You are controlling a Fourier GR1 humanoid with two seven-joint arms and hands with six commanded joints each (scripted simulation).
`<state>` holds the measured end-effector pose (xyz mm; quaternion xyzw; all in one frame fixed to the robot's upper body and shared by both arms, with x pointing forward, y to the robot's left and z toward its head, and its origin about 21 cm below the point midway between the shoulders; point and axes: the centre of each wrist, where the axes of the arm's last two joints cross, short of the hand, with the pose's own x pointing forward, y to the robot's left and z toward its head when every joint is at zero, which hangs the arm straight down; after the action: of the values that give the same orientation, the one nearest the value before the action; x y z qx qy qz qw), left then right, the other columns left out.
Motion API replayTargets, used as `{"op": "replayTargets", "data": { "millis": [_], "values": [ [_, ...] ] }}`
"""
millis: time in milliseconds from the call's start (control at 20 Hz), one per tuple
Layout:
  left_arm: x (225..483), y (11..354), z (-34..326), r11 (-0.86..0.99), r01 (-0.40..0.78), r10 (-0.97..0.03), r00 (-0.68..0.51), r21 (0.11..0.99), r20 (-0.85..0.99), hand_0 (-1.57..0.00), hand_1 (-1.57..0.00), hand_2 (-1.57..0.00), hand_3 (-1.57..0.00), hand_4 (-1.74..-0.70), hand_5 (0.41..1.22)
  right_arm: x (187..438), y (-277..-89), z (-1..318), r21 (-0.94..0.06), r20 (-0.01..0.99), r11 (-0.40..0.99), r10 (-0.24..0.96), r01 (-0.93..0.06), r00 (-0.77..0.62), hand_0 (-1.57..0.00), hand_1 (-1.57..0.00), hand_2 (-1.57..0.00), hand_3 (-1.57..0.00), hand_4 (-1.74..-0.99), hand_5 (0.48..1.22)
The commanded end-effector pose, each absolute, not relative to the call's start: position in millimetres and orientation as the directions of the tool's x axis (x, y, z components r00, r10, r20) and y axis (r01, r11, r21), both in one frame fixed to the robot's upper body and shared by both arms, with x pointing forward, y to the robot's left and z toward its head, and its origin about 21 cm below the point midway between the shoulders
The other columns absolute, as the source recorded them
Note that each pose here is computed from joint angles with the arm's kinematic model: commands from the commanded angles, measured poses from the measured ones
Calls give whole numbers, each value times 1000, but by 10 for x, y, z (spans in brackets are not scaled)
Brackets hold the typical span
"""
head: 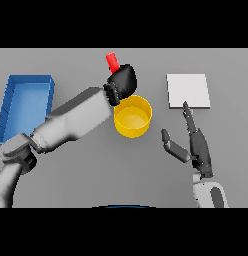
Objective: Pick up the red beaker and tilt it to pour out 1 green nut into yellow bowl. Pick up the yellow bowl and place it on the metallic measuring scale.
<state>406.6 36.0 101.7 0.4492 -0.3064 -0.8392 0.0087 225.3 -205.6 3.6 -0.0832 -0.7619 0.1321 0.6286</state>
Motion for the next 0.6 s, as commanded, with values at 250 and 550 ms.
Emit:
{"op": "replayTargets", "data": {
  "millis": [250,550],
  "values": [
    [4042,88,1097,-876,-358,-76,-559,323,-825,-1571,-1571,-1571,-1571,-1732,1221,2236,-2076,23,-324,927,946,312,-25,-206,1,1,1,1,-1059,672],
    [4150,18,1421,-856,-407,-58,-538,320,-841,-1571,-1571,-1571,-1571,-1726,1221,2258,-2045,59,-322,929,946,309,-32,-205,1,1,1,1,-1035,684]
  ]
}}
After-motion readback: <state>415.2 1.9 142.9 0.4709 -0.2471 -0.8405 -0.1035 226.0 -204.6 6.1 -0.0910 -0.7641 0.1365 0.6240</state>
